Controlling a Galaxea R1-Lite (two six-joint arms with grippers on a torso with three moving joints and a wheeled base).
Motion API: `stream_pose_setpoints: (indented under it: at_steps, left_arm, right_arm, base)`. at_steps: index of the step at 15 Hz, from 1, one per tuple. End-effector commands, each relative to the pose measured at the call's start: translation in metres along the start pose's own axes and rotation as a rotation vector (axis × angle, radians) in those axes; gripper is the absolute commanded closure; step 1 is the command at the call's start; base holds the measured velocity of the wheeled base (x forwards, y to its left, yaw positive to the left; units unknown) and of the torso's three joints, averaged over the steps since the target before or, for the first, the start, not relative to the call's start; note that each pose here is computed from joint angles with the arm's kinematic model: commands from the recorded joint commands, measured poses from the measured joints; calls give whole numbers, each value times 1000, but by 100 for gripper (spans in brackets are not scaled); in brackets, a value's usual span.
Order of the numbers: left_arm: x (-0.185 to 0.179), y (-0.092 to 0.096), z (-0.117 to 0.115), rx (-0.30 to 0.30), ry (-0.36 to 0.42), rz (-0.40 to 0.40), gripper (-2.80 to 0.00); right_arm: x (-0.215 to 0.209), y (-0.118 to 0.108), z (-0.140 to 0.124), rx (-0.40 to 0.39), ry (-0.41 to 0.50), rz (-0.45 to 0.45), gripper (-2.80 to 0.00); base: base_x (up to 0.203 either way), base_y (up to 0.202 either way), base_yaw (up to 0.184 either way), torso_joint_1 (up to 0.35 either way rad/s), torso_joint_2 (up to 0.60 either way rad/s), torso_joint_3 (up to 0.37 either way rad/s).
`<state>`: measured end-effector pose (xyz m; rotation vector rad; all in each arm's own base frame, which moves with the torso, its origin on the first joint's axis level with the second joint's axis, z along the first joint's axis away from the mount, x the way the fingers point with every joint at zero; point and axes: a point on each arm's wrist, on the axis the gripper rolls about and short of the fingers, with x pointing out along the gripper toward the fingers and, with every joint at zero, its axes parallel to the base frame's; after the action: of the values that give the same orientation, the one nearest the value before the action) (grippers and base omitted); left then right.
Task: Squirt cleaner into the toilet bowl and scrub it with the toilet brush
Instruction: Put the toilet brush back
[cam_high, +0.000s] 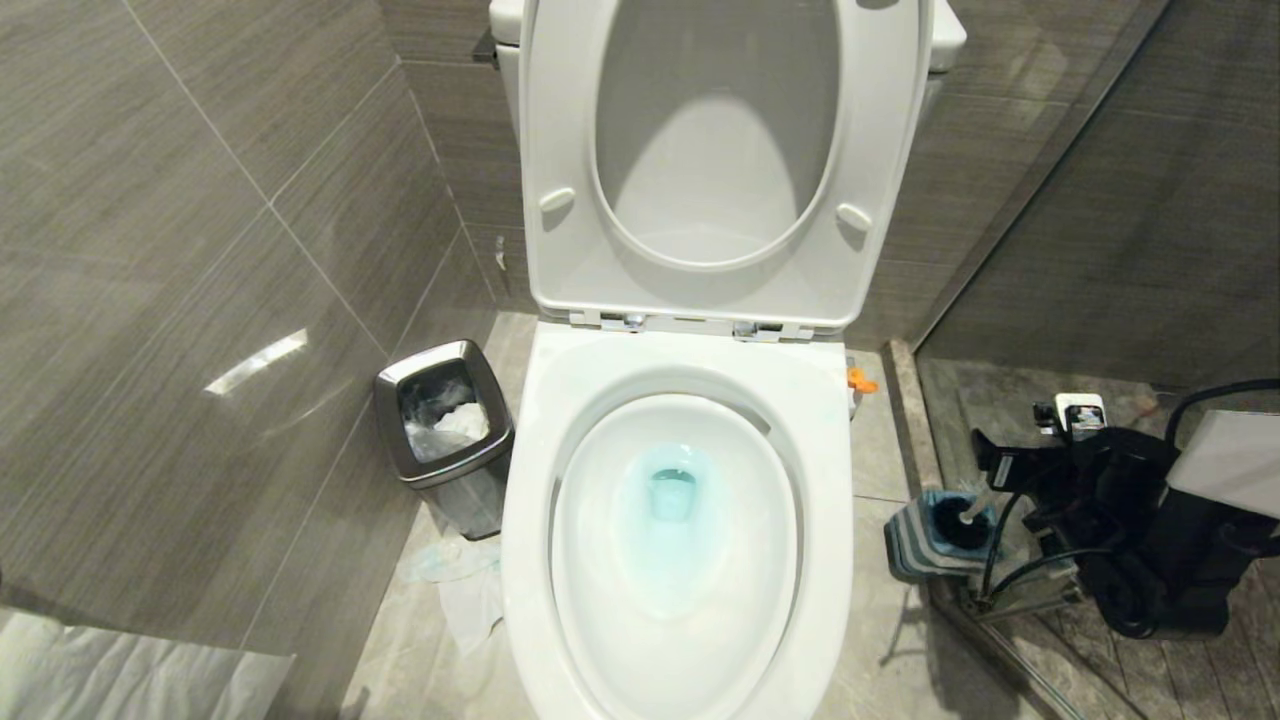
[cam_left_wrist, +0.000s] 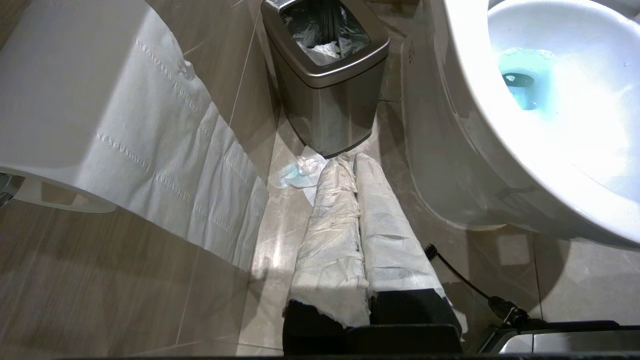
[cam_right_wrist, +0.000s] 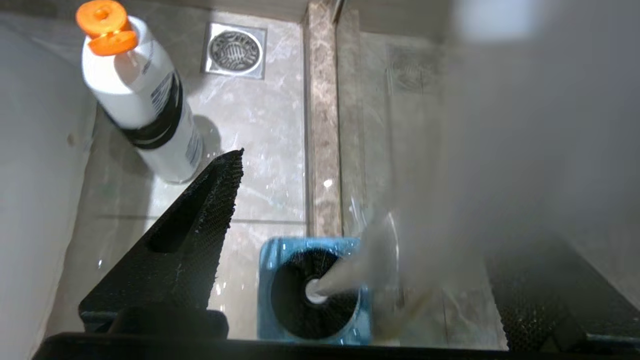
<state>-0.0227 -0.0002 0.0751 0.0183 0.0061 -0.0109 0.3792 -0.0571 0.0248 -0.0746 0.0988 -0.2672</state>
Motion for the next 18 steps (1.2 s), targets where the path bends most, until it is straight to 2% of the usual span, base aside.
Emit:
stream_pose_setpoints:
  at_steps: [1, 10, 16, 18]
  left_arm:
    - [0, 0, 0, 0, 2, 0, 0]
    - [0, 0, 0, 0, 2, 0, 0]
    - [0, 0, 0, 0, 2, 0, 0]
    - [0, 0, 0, 0, 2, 0, 0]
  right_arm:
    - [-16, -2, 12, -1, -5, 2, -280]
    - [-84, -13, 45, -2, 9, 7, -280]
    - [-126, -20, 80, 4, -86, 32, -280]
    - [-140, -21, 80, 1, -80, 36, -280]
  base:
    - [0, 0, 0, 0, 0, 0]
    - [0, 0, 0, 0, 0, 0]
    - [0, 0, 0, 0, 0, 0]
    - [0, 0, 0, 0, 0, 0]
